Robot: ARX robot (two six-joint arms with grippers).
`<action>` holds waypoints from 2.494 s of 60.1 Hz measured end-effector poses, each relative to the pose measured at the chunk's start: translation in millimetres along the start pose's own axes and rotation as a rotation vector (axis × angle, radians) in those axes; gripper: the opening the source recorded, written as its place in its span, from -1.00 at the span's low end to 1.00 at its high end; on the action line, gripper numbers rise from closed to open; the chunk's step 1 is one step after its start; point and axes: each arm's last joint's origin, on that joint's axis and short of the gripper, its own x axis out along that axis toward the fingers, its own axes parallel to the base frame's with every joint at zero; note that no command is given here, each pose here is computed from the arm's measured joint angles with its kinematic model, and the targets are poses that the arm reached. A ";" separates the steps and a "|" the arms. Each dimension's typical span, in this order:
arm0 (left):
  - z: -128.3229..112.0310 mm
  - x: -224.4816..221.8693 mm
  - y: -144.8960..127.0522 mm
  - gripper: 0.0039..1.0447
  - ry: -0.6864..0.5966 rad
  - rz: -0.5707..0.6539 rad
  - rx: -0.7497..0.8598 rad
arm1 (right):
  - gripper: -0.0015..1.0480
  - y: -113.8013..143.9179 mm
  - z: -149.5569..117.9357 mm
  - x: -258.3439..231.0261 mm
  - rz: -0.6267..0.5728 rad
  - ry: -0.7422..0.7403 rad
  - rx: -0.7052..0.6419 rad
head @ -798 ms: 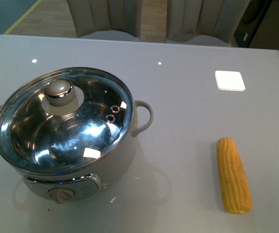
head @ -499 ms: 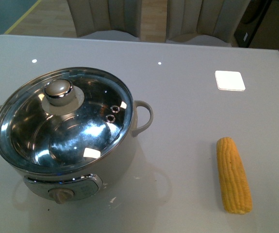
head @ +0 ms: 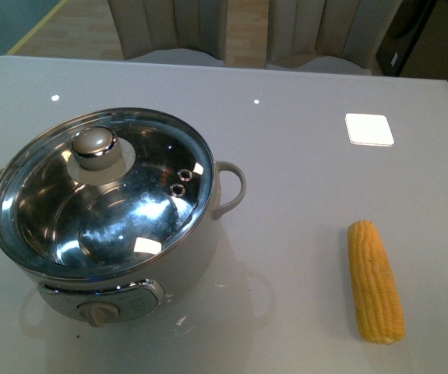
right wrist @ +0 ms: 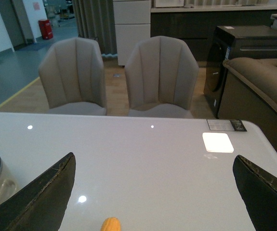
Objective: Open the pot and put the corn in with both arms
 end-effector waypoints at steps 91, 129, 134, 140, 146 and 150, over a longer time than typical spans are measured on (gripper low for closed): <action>-75.5 181.9 -89.3 0.87 0.478 -0.194 0.037 | 0.83 0.0 0.0 0.0 0.000 0.000 0.000; -96.3 196.8 -101.5 0.87 0.499 -0.220 0.067 | 0.83 0.0 0.0 0.0 0.000 0.000 0.000; -97.7 199.5 -102.3 0.70 0.502 -0.219 0.070 | 0.83 0.0 0.0 0.0 0.000 0.000 0.000; -100.1 200.3 -102.1 0.43 0.510 -0.217 0.071 | 0.83 0.0 0.0 0.0 0.000 0.000 0.000; -100.0 201.6 -102.3 0.13 0.508 -0.216 0.068 | 0.83 0.0 0.0 0.0 0.000 0.000 0.000; -100.1 201.8 -102.2 -0.07 0.507 -0.210 0.065 | 0.83 0.0 0.0 0.0 0.000 0.000 0.000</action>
